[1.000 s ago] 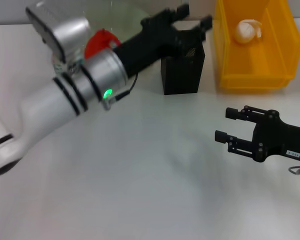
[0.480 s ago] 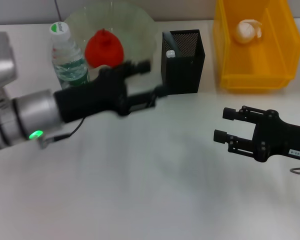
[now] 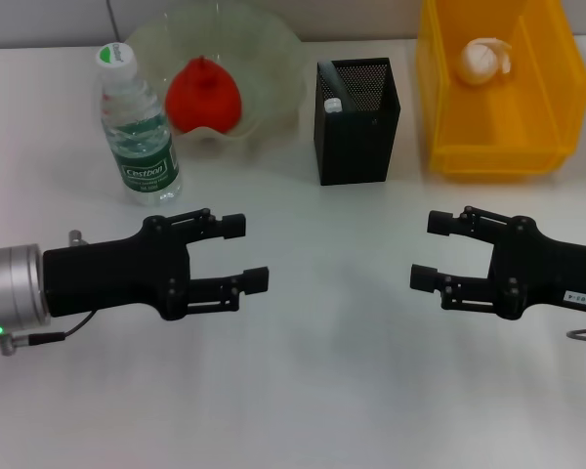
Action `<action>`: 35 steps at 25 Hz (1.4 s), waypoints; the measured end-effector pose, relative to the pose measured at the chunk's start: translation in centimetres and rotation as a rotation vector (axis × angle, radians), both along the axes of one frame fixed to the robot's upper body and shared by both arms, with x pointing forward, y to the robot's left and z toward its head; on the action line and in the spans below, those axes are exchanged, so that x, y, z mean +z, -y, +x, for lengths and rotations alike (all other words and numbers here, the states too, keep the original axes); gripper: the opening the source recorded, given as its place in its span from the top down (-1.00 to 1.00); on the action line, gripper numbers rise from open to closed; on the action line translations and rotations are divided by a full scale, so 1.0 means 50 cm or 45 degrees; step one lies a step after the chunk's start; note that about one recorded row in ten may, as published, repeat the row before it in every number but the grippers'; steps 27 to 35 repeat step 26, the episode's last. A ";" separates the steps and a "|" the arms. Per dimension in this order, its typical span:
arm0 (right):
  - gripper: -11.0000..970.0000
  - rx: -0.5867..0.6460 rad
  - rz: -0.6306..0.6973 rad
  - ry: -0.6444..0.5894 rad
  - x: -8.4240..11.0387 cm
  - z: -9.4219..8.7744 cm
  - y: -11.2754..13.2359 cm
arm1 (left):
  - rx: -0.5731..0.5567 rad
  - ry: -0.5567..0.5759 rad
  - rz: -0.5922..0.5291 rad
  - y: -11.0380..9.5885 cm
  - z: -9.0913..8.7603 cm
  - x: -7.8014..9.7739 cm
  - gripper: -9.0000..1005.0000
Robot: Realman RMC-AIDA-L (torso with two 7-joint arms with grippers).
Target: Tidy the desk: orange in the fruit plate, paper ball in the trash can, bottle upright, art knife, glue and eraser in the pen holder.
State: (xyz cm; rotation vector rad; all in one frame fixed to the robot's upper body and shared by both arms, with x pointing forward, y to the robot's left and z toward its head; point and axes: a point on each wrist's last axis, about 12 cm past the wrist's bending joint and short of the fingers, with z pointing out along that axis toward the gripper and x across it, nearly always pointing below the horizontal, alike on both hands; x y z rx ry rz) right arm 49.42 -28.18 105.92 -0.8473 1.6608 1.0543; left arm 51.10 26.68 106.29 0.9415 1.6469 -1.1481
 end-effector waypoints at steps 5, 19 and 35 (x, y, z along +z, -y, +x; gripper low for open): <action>-0.69 0.076 0.004 0.025 0.013 0.003 -0.010 | -0.015 -0.005 0.022 -0.011 -0.006 -0.002 -0.61; -0.72 0.171 -0.036 -0.039 0.012 0.011 -0.029 | -0.068 -0.044 0.064 -0.020 -0.010 -0.001 -0.61; -0.72 0.174 -0.032 -0.042 0.012 0.010 -0.030 | -0.080 -0.053 0.060 -0.019 -0.009 0.001 -0.61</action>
